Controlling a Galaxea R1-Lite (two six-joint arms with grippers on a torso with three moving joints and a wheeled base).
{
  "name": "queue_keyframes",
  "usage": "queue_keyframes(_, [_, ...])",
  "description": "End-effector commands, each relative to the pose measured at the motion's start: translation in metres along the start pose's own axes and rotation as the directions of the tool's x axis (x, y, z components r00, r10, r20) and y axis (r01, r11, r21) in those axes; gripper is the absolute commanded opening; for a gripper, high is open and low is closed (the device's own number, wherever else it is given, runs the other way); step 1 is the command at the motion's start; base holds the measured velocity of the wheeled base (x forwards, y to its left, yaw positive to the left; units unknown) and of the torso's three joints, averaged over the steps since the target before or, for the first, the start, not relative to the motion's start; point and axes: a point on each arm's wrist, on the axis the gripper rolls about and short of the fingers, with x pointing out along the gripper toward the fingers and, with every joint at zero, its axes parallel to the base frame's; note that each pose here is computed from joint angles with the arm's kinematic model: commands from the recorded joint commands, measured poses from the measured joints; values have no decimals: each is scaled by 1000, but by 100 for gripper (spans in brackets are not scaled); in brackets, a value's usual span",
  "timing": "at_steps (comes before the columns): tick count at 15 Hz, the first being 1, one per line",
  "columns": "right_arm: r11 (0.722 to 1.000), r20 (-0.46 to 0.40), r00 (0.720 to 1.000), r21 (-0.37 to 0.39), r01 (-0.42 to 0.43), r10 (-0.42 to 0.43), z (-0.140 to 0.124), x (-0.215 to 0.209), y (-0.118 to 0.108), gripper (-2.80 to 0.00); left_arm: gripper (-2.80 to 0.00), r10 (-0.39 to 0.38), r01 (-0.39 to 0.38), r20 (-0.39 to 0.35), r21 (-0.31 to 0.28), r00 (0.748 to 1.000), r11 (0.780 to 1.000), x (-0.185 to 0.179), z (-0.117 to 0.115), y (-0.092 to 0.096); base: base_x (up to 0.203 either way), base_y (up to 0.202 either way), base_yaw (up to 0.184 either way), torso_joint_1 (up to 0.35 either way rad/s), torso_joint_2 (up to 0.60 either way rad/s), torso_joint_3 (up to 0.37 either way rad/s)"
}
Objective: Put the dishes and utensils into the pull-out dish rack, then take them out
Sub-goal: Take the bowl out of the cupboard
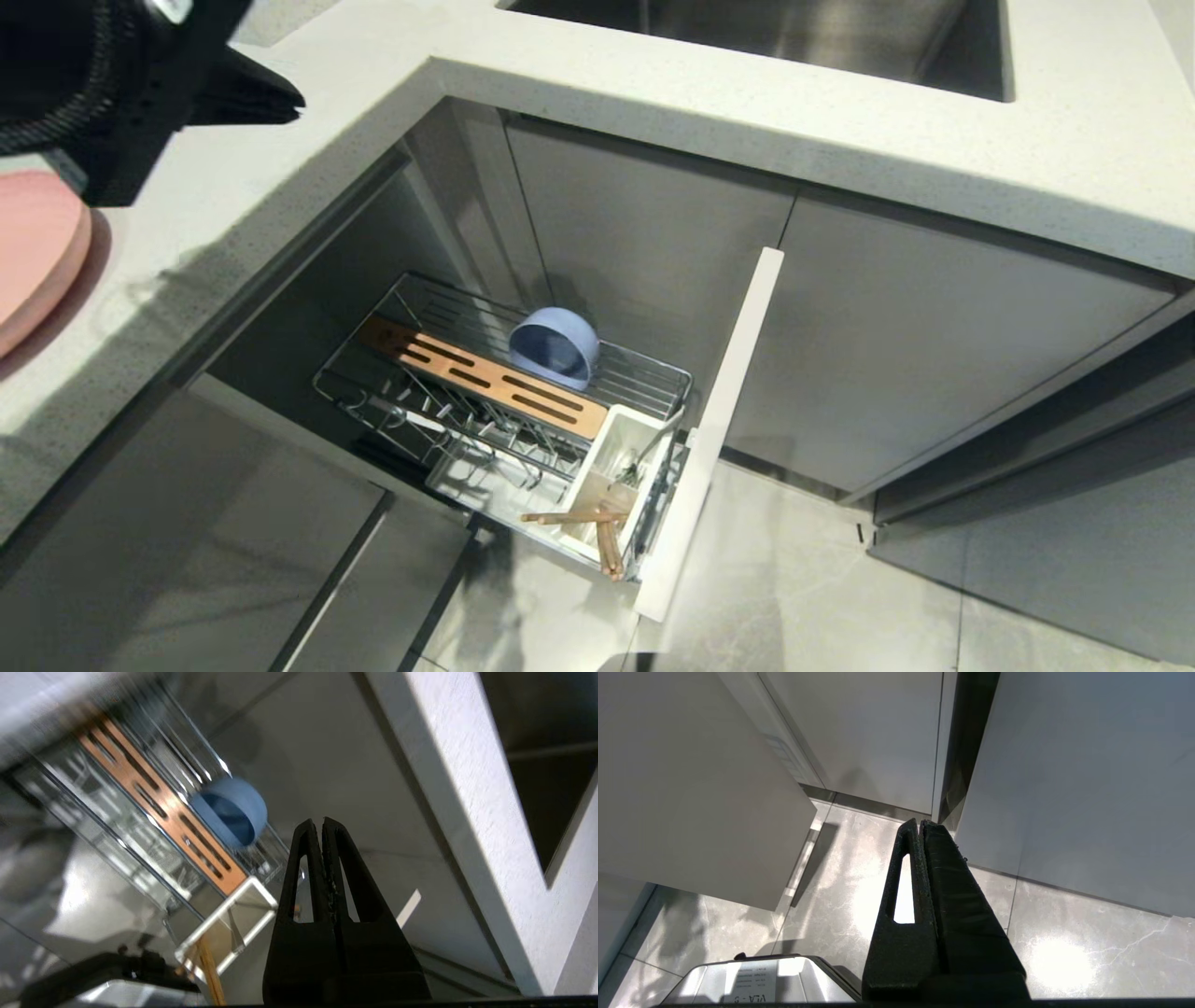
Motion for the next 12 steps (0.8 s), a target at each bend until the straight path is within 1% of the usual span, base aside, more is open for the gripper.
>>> queue_keyframes(1, [1000, 5, 1000, 1, 0, 0, 0, 0, 0, -280, -280, 48, -45, -83, 41, 995, 998, 34, -32, -10, 0, 0, 0, 0, 0, 0])
queue_keyframes(4, [1000, 5, 1000, 1, 0, 0, 0, 0, 0, -280, -280, 106, -94, -135, 94, 985, 991, 70, -68, -13, 0, 0, 0, 0, 0, 0])
queue_keyframes(8, [1000, 5, 1000, 1, 0, 0, 0, 0, 0, -280, -280, 196, -175, -147, 144, 969, 974, 125, -108, -6, 0, 0, 0, 0, 0, 0])
queue_keyframes(11, [1000, 5, 1000, 1, 0, 0, 0, 0, 0, -280, -280, 231, -204, -159, 170, 960, 964, 158, -135, 2, 0, 0, 0, 0, 0, 0])
queue_keyframes(12, [1000, 5, 1000, 1, 0, 0, 0, 0, 0, -280, -280, 226, -197, -173, 166, 959, 966, 167, -141, 4, 0, 0, 0, 0, 0, 0])
